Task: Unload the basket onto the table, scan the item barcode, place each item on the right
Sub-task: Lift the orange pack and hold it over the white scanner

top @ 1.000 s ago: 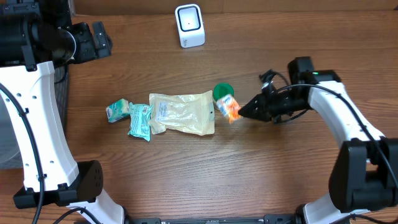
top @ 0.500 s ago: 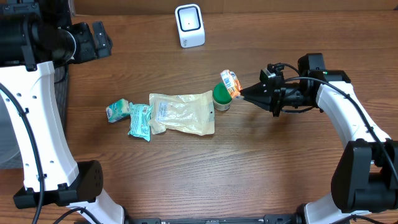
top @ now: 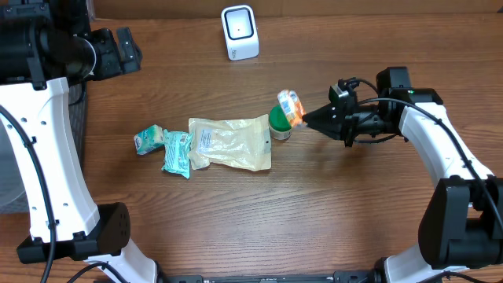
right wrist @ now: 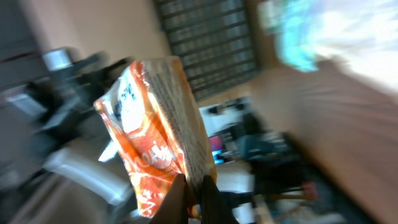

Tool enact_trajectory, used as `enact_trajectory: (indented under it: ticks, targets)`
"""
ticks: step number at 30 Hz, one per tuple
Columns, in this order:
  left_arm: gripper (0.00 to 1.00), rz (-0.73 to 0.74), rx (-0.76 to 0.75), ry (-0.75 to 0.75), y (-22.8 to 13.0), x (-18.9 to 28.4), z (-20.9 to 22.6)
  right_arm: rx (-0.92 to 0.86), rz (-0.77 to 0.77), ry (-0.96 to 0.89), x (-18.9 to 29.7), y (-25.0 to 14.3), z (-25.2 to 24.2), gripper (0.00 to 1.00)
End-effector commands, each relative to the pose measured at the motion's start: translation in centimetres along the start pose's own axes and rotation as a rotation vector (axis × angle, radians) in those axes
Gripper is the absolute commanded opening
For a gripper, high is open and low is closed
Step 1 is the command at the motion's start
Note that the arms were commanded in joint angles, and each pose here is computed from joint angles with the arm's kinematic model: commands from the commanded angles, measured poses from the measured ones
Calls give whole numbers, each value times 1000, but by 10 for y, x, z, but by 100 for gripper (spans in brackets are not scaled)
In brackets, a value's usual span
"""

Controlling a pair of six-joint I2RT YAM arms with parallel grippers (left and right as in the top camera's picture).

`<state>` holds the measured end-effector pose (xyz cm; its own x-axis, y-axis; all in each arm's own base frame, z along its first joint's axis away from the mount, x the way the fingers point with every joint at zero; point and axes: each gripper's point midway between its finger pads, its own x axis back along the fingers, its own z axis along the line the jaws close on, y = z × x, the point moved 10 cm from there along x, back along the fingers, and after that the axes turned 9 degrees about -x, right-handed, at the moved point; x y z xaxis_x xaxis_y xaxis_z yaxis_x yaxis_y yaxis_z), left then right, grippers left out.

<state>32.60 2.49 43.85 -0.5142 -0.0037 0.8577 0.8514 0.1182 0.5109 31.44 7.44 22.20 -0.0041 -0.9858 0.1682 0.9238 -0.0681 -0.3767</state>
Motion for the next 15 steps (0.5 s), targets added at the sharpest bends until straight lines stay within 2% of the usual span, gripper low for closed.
enact_trajectory:
  ticks: [1,6,11,15]
  targets:
    - [100,-4,-20,6,1,1,0,114,-99,-344,-15,1,-11,4]
    - [100,-4,-20,6,1,1,0,213,-96,-555,-54,-7,2,4]
    - [100,-4,-20,6,1,1,0,368,-321,-851,-73,-23,69,4]
    - [100,-4,-20,6,1,1,0,529,-612,-966,-74,-37,131,4]
